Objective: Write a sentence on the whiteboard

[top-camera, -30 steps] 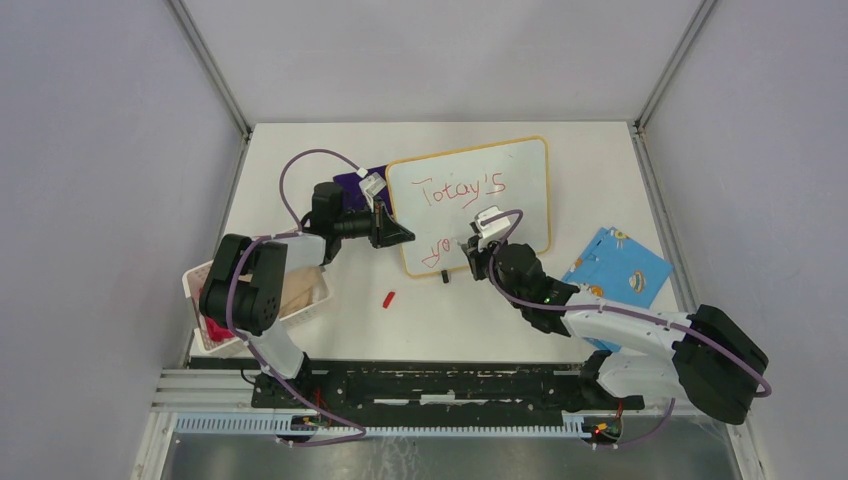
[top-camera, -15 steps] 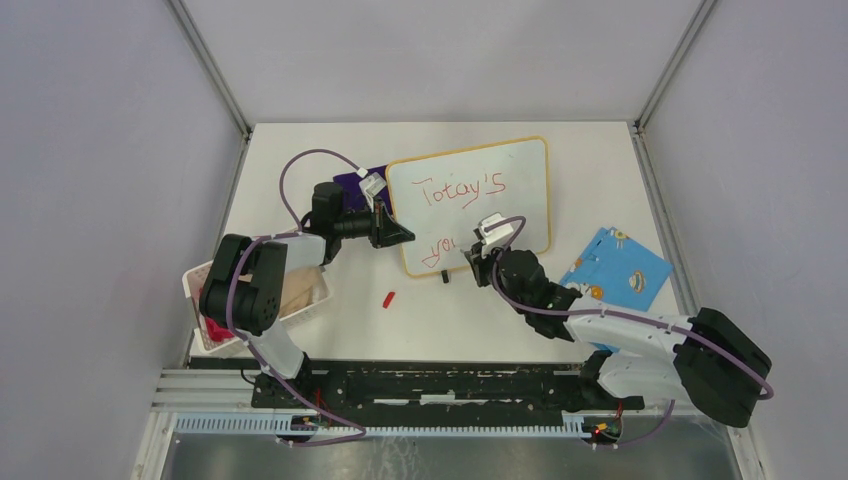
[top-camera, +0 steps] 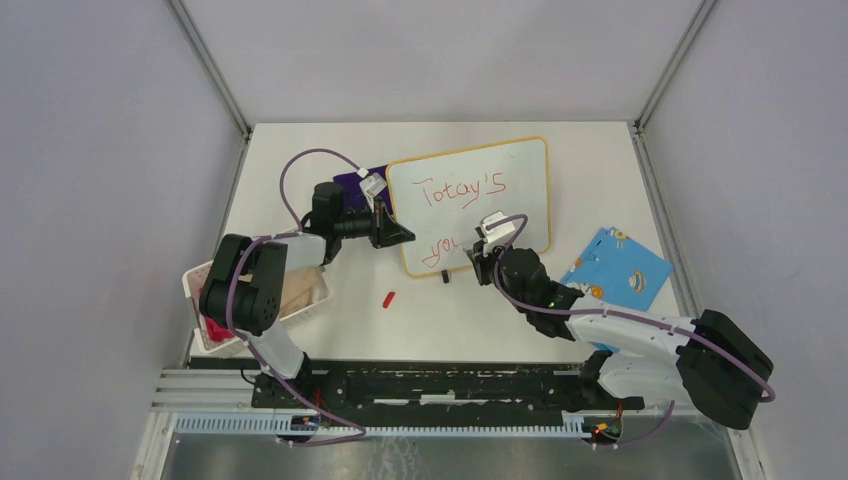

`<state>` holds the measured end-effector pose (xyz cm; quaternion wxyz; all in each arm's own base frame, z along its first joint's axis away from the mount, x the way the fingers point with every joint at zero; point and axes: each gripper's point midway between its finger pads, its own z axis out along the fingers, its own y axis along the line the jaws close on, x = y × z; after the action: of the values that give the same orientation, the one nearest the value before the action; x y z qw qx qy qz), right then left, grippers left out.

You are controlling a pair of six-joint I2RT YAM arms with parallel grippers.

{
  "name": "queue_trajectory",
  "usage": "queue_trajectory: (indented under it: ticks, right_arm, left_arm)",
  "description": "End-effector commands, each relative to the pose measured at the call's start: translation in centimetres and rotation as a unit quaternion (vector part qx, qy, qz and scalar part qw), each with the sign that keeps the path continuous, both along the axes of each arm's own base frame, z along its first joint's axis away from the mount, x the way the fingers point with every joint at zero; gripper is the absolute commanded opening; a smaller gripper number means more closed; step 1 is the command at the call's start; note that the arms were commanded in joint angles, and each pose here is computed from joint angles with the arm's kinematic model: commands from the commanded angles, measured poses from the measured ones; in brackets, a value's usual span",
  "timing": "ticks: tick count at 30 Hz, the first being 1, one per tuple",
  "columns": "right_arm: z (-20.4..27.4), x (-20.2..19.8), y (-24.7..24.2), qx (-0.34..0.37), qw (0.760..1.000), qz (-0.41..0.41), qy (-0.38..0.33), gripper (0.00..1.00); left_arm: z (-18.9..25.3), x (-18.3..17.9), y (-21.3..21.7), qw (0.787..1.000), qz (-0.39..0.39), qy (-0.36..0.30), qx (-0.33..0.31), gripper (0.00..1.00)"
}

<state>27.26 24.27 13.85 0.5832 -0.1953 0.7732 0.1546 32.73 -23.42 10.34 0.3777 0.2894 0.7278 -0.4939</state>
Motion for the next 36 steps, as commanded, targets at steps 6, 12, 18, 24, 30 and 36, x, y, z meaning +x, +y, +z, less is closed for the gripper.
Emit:
queue_trajectory:
  ticks: [6, 12, 18, 24, 30, 36]
  right_arm:
    - [4.2, 2.0, 0.2, 0.023, 0.999, -0.025, -0.042, 0.0]
    - [4.6, 2.3, 0.4, 0.023, 0.998, -0.024, -0.045, 0.0]
    - [3.6, 2.0, 0.3, 0.019, 0.999, -0.021, -0.036, 0.0]
    - [2.1, 1.2, -0.3, 0.018, 0.999, -0.019, -0.022, 0.0]
    - [0.9, 0.6, -0.6, 0.017, 1.0, -0.016, -0.008, 0.0]
    - [0.5, 0.3, -1.2, 0.014, 1.0, -0.021, -0.006, 0.0]
  left_arm:
    - [-4.5, -0.4, 0.3, 0.997, 0.01, -0.008, 0.074, 0.02]
    - [-4.6, -0.4, 0.3, 0.997, 0.009, -0.007, 0.074, 0.02]
    - [-4.6, -0.4, 0.3, 0.997, 0.009, -0.007, 0.075, 0.02]
    - [-4.6, -0.5, 0.2, 0.997, 0.008, -0.006, 0.075, 0.02]
    - [-4.6, -0.4, 0.2, 0.997, 0.008, -0.007, 0.076, 0.02]
    - [-4.7, -0.5, 0.3, 0.997, 0.008, -0.007, 0.076, 0.02]
